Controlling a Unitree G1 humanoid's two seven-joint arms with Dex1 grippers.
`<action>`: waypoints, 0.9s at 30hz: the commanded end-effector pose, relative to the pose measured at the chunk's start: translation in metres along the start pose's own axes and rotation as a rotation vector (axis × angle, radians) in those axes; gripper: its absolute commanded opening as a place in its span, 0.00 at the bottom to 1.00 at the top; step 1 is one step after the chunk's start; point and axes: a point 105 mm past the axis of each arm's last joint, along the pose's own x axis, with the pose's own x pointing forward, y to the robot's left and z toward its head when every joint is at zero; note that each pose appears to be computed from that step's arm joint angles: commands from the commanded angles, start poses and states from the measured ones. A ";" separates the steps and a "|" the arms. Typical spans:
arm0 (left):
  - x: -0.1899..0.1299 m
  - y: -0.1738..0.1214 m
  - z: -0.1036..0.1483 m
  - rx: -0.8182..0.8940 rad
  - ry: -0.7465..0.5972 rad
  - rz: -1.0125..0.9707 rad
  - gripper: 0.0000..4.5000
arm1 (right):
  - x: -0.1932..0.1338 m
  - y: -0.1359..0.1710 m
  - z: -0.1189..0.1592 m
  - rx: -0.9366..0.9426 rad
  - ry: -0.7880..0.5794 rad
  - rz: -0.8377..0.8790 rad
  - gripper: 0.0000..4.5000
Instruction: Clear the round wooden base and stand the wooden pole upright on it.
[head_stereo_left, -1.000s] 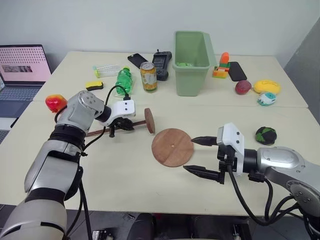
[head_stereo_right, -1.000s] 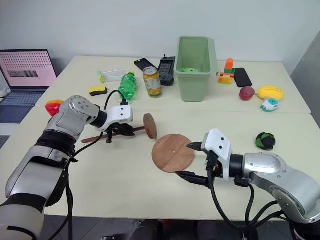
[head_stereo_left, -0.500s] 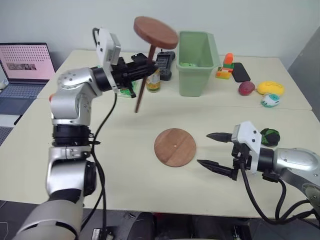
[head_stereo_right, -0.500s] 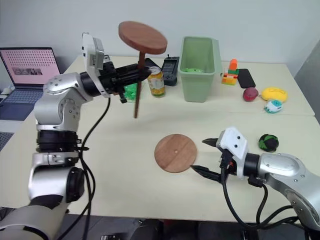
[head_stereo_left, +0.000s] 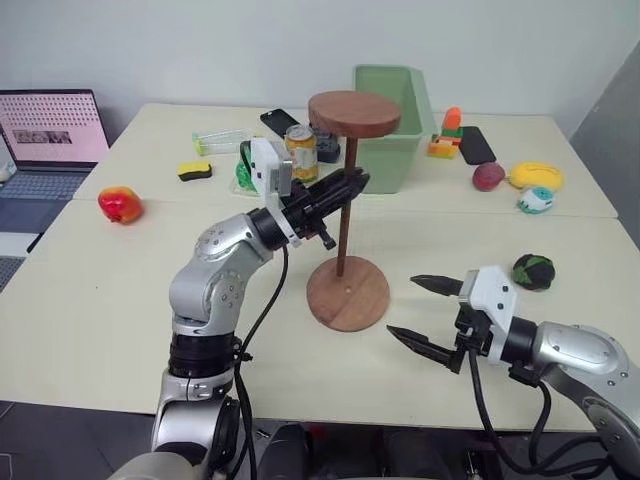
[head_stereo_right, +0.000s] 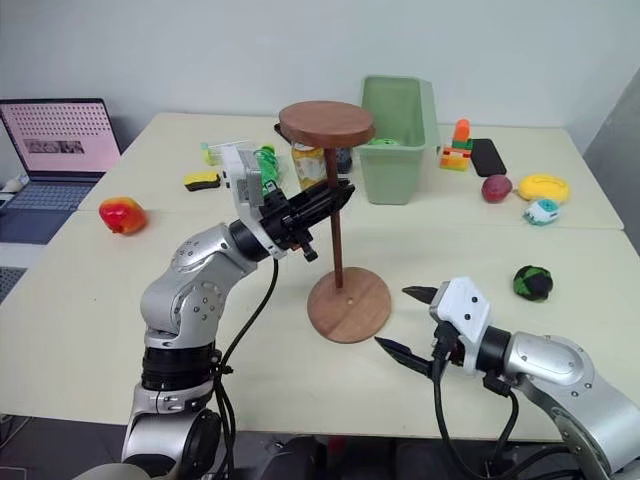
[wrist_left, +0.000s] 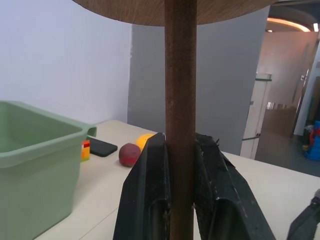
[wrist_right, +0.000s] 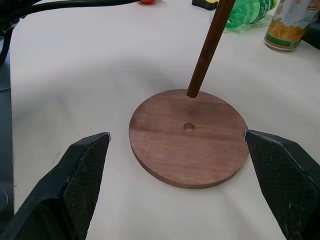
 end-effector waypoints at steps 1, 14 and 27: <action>0.000 -0.006 0.003 0.024 -0.027 -0.021 0.06 | 0.004 0.003 0.006 -0.014 -0.011 0.013 1.00; 0.006 -0.016 -0.020 0.022 -0.025 -0.052 0.06 | 0.003 0.006 -0.006 0.030 0.045 0.035 1.00; 0.011 -0.011 -0.021 0.053 -0.010 -0.051 0.06 | 0.003 0.008 -0.010 0.056 0.054 0.026 1.00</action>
